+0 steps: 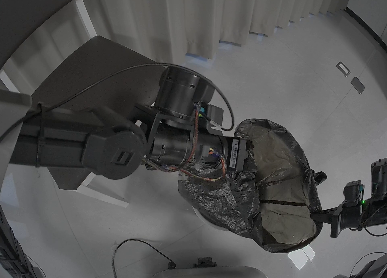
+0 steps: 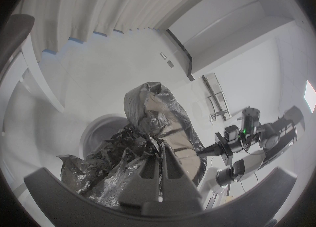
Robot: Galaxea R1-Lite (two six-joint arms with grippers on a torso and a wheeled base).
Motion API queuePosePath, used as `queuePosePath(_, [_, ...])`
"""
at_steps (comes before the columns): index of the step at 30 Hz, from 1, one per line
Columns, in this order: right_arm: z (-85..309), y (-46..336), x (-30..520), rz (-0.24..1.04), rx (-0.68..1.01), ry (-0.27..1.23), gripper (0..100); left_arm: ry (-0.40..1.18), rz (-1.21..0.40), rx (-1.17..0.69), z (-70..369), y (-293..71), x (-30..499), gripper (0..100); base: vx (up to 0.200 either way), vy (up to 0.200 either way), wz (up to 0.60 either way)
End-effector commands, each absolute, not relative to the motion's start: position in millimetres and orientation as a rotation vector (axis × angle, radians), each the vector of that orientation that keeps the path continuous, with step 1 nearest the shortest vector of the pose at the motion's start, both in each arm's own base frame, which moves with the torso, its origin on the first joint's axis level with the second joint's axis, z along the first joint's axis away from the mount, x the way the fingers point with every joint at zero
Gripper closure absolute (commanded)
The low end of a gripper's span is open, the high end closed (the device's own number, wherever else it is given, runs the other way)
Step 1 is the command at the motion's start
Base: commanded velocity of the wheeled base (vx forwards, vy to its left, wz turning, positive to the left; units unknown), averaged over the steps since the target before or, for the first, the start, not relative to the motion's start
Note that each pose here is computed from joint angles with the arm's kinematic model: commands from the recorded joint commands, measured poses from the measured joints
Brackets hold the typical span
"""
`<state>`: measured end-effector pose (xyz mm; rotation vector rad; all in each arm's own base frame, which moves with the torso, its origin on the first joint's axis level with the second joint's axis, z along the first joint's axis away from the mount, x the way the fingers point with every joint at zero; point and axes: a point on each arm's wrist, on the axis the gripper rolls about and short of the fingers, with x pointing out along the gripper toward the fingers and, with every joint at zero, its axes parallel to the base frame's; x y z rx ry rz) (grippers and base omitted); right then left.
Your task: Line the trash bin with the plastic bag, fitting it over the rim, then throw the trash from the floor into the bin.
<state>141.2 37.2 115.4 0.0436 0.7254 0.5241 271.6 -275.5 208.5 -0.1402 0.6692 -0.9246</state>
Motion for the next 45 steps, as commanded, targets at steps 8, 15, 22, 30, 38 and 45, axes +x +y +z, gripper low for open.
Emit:
queuePosePath(8, [129.4,30.7,110.1,0.533,0.041,0.646,100,0.624,-0.945,-0.215,213.2,-271.2,276.2,100,0.000,0.000,0.00])
queuePosePath(15, [129.7,30.8,107.1,0.561,0.045,0.636,100,0.644,-0.997,-0.229,197.5,-276.1,278.7,100,0.000,0.000,0.00])
queuePosePath(22, [134.6,29.9,100.1,0.570,0.040,0.589,100,0.647,-1.036,-0.319,179.8,-295.8,287.5,100,0.000,0.000,0.00])
queuePosePath(30, [147.7,29.7,88.4,0.629,0.042,0.519,100,0.674,-1.003,-0.360,162.7,-291.9,302.4,100,0.000,0.000,0.00])
queuePosePath(38, [145.7,30.7,82.7,0.682,0.053,0.553,100,0.652,-0.975,-0.393,157.3,-273.6,313.1,100,0.000,0.000,0.00])
queuePosePath(45, [149.4,31.7,87.3,0.684,0.057,0.554,100,0.716,-0.934,-0.409,133.0,-250.9,310.9,100,0.000,0.000,0.00])
